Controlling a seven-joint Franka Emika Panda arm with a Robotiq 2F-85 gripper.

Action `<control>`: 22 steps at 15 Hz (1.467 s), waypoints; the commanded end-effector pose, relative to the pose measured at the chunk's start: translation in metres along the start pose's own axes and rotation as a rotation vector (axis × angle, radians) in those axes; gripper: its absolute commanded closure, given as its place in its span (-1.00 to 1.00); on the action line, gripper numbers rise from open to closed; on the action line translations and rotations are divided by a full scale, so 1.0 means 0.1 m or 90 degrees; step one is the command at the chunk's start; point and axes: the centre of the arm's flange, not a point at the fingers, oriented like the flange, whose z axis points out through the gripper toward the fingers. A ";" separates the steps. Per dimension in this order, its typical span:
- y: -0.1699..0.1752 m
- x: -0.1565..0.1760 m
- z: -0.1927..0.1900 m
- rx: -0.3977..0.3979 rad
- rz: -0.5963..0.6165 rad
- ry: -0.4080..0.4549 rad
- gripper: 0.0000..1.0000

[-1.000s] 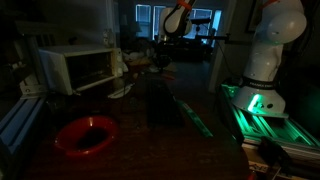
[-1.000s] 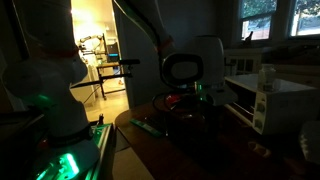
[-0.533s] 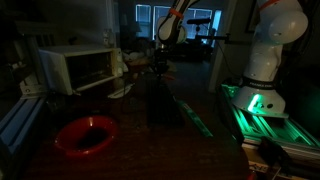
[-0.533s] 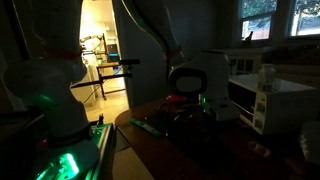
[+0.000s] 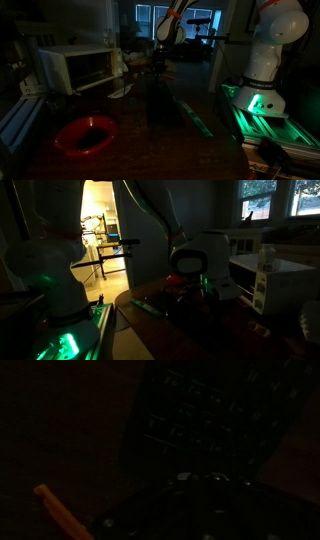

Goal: Press the top right button on the keyboard

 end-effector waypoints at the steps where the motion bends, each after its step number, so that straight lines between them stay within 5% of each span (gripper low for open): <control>1: -0.04 0.01 0.09 0.006 -0.010 0.004 1.00; 10: -0.01 0.05 0.19 -0.005 -0.019 0.018 1.00; 18: -0.09 -0.37 -0.59 -0.025 -0.069 0.059 1.00; 19: -0.07 -0.42 -0.68 -0.037 -0.073 0.063 0.89; 20: -0.06 -0.47 -0.78 -0.046 -0.084 0.059 0.45; 22: -0.01 -0.57 -0.91 -0.067 -0.108 0.047 0.37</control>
